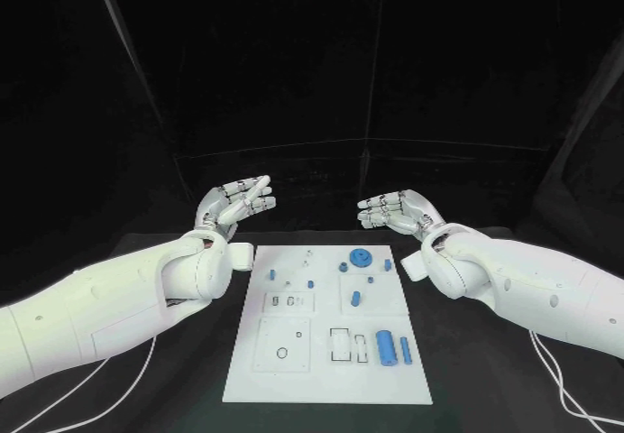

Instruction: Assemble the parts on the task board

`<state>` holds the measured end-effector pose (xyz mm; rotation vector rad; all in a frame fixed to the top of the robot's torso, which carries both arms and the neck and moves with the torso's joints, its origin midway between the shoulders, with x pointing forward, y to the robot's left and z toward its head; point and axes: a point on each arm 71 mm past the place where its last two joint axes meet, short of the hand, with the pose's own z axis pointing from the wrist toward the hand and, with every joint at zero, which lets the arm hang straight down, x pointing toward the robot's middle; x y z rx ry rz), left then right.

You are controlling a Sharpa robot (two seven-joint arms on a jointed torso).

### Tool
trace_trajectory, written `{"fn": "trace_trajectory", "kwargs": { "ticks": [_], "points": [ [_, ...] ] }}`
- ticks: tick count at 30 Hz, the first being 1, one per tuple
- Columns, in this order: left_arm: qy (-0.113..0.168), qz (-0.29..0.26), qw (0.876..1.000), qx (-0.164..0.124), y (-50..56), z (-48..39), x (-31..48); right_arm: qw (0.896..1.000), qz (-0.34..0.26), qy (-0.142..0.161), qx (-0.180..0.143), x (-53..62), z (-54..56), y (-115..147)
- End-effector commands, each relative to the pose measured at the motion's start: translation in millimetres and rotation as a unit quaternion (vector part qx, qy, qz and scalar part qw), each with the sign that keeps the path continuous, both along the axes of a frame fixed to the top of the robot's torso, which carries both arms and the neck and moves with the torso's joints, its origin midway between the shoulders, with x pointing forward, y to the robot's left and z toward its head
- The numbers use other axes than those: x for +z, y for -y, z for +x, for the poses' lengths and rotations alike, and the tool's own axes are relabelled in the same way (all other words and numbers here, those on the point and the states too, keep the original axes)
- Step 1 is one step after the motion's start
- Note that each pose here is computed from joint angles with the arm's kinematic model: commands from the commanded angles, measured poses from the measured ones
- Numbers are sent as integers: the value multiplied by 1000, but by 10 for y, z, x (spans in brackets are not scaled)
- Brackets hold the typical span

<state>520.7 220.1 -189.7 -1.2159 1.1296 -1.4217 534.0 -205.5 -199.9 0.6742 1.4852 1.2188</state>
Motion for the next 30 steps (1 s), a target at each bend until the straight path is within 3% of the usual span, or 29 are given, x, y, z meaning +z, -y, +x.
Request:
{"fn": "trace_trajectory", "kwargs": {
  "ticks": [1, 7, 12, 18, 30],
  "points": [
    [22, -11, 1000, -13, -32, -48, 68, 995, -86, 52, 20, 101, 17, -33],
    [23, -21, 999, -37, -31, -196, 131, 986, -146, 77, 35, 237, 48, -42],
    [28, -29, 998, -55, 3, -327, 179, 974, -211, 74, 45, 335, 72, -69],
    [39, -33, 996, -71, 26, -474, 244, 948, -303, 88, 48, 467, 100, -168],
    [41, -38, 995, -86, 81, -614, 308, 895, -424, 131, 50, 599, 69, -374]
  ]
}}
